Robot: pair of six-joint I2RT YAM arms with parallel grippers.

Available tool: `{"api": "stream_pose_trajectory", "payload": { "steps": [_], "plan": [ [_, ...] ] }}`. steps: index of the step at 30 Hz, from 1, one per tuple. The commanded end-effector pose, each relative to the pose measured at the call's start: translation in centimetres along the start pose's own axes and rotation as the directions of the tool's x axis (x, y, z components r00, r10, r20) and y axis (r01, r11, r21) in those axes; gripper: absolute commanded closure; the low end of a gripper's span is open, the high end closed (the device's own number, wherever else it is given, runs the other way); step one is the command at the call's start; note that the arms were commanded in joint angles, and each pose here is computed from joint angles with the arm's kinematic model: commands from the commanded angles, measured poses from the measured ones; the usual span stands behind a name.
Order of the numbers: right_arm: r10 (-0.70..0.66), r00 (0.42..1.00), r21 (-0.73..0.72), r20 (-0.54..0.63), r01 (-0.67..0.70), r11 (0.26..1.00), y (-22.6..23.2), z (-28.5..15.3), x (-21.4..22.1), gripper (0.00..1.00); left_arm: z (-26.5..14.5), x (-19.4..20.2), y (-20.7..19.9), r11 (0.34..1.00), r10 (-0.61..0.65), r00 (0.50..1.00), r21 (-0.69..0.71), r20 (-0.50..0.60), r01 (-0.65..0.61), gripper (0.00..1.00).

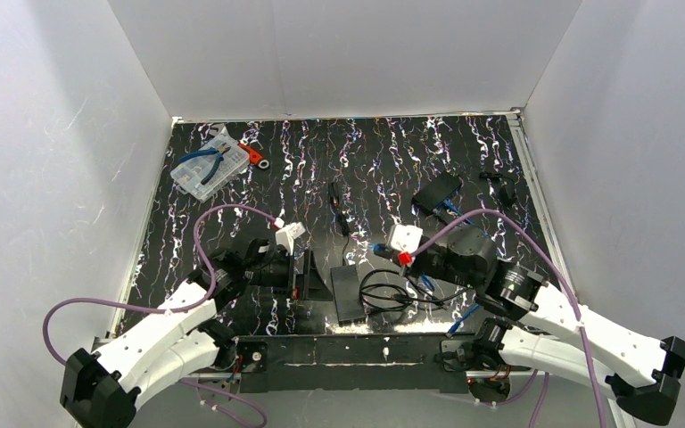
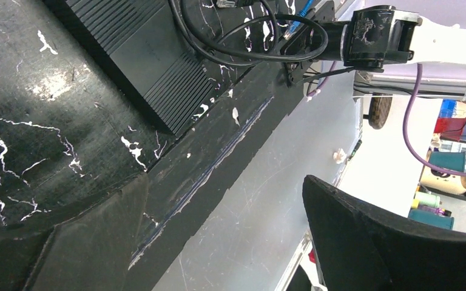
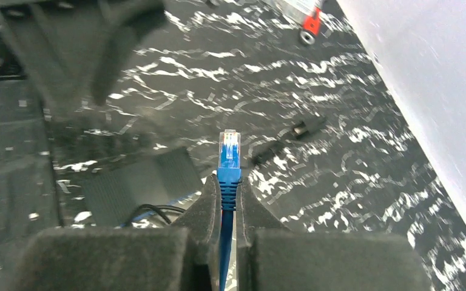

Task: Insert the plug into the switch port
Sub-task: Insert the connector into the switch port.

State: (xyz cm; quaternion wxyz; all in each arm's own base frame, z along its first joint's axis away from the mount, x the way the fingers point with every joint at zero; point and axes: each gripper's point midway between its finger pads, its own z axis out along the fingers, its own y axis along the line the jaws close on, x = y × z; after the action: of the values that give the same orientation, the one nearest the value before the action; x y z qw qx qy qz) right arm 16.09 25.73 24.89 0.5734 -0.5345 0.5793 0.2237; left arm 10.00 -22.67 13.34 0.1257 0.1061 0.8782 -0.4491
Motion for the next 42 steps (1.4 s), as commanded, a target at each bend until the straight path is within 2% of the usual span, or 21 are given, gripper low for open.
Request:
{"api": "stream_pose_trajectory", "payload": {
  "steps": [1, 12, 16, 21, 27, 37, 42],
  "plan": [
    [0.014, 0.997, -0.189, 0.07, 0.0, 0.982, 4.3, -0.7, -0.9, 0.99, 0.2, 0.0, -0.5, 0.999, 0.013, 1.0, 0.047, -0.009, -0.012, 0.02],
    [-0.091, 0.995, -0.459, -0.038, 0.063, 0.886, 11.6, -0.6, 2.9, 0.99, 0.5, 0.4, -0.5, 0.998, 0.009, 0.999, 0.062, -0.044, -0.006, 0.02],
    [-0.086, 0.994, -0.542, -0.068, 0.036, 0.84, 13.4, -0.9, 4.0, 0.99, 0.4, 0.1, -0.2, 0.999, 0.012, 1.0, 0.035, -0.021, -0.011, 0.02],
    [-0.092, 0.978, -0.593, -0.189, -0.039, 0.804, 14.7, -0.2, 6.1, 0.99, 0.7, -0.3, 0.6, 1.0, -0.014, 1.0, -0.002, 0.01, 0.014, 0.02],
    [-0.109, 0.953, -0.58, -0.284, -0.081, 0.811, 15.0, 1.3, 8.5, 0.99, 0.9, -0.2, 1.1, 0.999, -0.032, 0.999, -0.014, 0.015, 0.032, 0.02],
    [-0.129, 0.901, -0.494, -0.413, -0.103, 0.863, 14.2, 3.4, 12.0, 0.99, 1.0, -0.8, 1.0, 0.999, -0.031, 0.999, -0.024, 0.027, 0.031, 0.02],
    [-0.087, 0.887, -0.391, -0.453, -0.111, 0.914, 12.3, 4.4, 13.0, 0.99, 1.0, -1.0, 0.9, 0.999, -0.028, 0.999, -0.025, 0.028, 0.028, 0.02]
  ]
}}
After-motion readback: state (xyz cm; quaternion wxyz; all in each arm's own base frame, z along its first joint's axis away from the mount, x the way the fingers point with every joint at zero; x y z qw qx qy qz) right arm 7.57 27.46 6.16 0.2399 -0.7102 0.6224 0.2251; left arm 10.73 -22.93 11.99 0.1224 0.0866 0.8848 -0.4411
